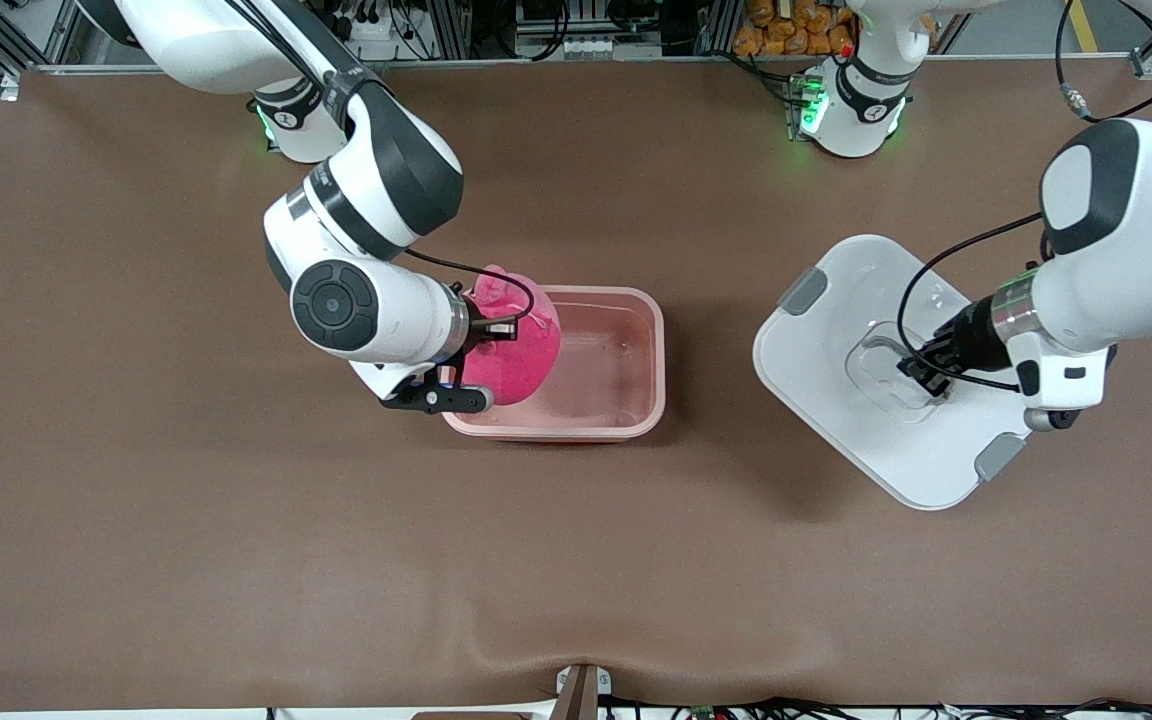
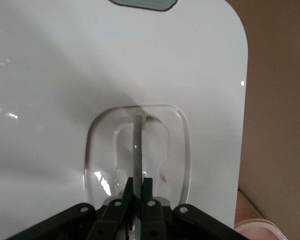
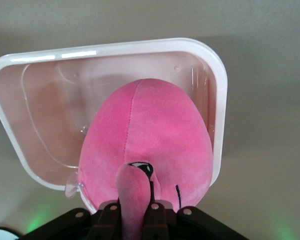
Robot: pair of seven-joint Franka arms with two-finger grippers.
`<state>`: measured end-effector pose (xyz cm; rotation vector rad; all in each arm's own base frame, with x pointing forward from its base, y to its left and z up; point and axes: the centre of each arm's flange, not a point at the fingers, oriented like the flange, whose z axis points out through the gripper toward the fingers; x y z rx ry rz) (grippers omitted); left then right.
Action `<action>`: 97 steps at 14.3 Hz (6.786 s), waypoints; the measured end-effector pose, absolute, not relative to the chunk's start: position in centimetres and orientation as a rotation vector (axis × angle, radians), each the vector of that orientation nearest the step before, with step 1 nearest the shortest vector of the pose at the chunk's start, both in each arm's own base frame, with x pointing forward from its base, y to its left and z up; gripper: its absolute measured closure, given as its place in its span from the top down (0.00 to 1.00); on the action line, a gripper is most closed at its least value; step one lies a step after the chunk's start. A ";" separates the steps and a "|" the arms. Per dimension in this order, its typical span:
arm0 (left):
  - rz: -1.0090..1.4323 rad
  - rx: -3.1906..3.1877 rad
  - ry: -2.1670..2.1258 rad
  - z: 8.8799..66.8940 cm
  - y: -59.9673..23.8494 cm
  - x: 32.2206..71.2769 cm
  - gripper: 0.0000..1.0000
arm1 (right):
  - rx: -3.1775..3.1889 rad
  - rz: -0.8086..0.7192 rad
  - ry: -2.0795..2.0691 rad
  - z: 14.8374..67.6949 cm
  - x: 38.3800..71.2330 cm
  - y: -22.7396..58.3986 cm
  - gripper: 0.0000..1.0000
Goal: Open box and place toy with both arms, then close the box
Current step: 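Lower the pink plush into the open pink box with the right gripper, then open the right gripper and withdraw it while the left gripper brings the lid, then lower the lid onto the box with the left gripper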
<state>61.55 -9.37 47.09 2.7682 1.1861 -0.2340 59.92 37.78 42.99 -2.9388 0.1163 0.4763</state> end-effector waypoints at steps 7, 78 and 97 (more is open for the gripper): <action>-0.248 2.795 1.117 46.5 -7.0 61.6 0.07 | -2.968 0.424 0.108 40.2 60.4 38.7 0.13; -0.236 2.744 1.183 49.7 -9.8 61.6 0.07 | -2.905 -0.009 0.294 42.5 63.5 39.0 1.00; -0.026 2.286 1.812 46.1 -41.9 54.1 0.07 | -3.087 -0.019 -0.139 61.8 59.7 3.8 1.00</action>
